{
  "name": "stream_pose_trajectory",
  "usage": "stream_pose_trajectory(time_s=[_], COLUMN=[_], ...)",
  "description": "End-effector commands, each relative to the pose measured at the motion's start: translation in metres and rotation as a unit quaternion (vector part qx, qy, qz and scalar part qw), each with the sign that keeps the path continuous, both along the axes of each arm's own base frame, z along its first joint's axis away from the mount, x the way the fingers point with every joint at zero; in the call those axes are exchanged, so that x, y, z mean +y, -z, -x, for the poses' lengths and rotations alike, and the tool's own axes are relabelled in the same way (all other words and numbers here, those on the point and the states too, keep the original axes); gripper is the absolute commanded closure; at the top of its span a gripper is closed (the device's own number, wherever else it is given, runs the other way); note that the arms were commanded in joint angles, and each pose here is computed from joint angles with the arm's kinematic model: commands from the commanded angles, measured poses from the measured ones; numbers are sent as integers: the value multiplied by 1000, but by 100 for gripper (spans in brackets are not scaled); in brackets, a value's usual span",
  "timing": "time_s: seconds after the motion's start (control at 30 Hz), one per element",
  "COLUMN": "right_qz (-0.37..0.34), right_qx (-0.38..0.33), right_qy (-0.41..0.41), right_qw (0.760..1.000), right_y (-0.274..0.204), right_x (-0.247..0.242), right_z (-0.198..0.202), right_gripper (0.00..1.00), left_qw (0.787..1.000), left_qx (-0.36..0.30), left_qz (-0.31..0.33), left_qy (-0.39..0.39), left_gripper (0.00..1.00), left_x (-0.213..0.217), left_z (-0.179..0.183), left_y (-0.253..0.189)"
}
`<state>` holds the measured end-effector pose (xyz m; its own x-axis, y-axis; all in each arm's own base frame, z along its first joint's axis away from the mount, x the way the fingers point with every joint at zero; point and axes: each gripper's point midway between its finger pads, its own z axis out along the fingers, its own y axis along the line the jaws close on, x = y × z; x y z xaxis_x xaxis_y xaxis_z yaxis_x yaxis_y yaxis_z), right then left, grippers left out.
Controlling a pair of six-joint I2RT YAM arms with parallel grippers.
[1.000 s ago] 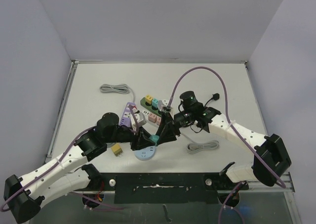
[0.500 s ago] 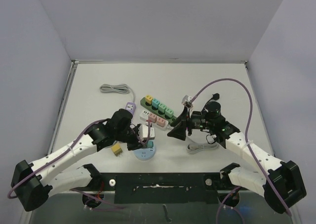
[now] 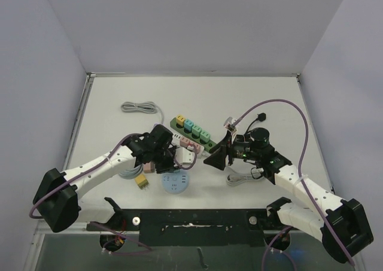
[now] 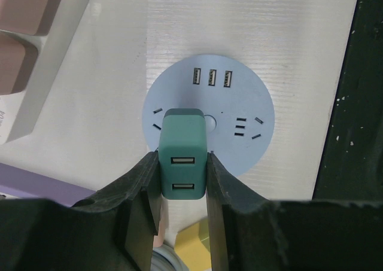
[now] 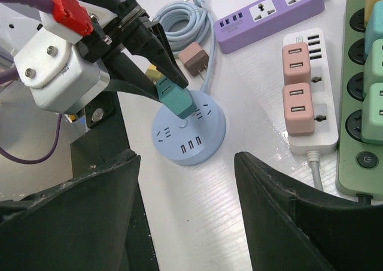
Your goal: Insert the plug
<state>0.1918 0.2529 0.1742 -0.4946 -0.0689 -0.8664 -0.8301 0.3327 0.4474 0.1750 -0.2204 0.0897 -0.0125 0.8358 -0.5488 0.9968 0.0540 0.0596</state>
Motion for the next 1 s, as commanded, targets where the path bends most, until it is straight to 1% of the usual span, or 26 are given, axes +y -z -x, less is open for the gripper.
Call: stream_pose_trajectory(time_s=[0.0,0.2,0.33,0.47,0.63,0.77,0.97], right_qz=[-5,2,3,6,10,12,16], right_qx=[-31,-30,-32,-30,-29,-27,-26], right_qy=[10,15,18,20,25,27,31], right_qw=[999,999,999,999,999,999,999], right_y=[-8,-5,-4,-3,-1,1,3], right_x=[1,-1,-3,-4,-5,-5,-6], right_z=[-12,-16,-18,-19,-21,-21,-23], right_gripper=[35,36,36,35,35,35,35], left_qw=[999,997,997,996,995,994,993], left_qx=[-27,-10,-7,11,22,31,34], left_qz=[5,-38,-31,-23,-27,-39,-78], left_qy=[43,63,77,87,93,95,85], left_gripper=[100,100,100,100,100,100,100], left_x=[-12,-3,-6,-10,-11,-9,2], left_z=[-16,-17,-15,-9,-6,-4,-4], left_y=[-20,-10,-11,-6,4,9,18])
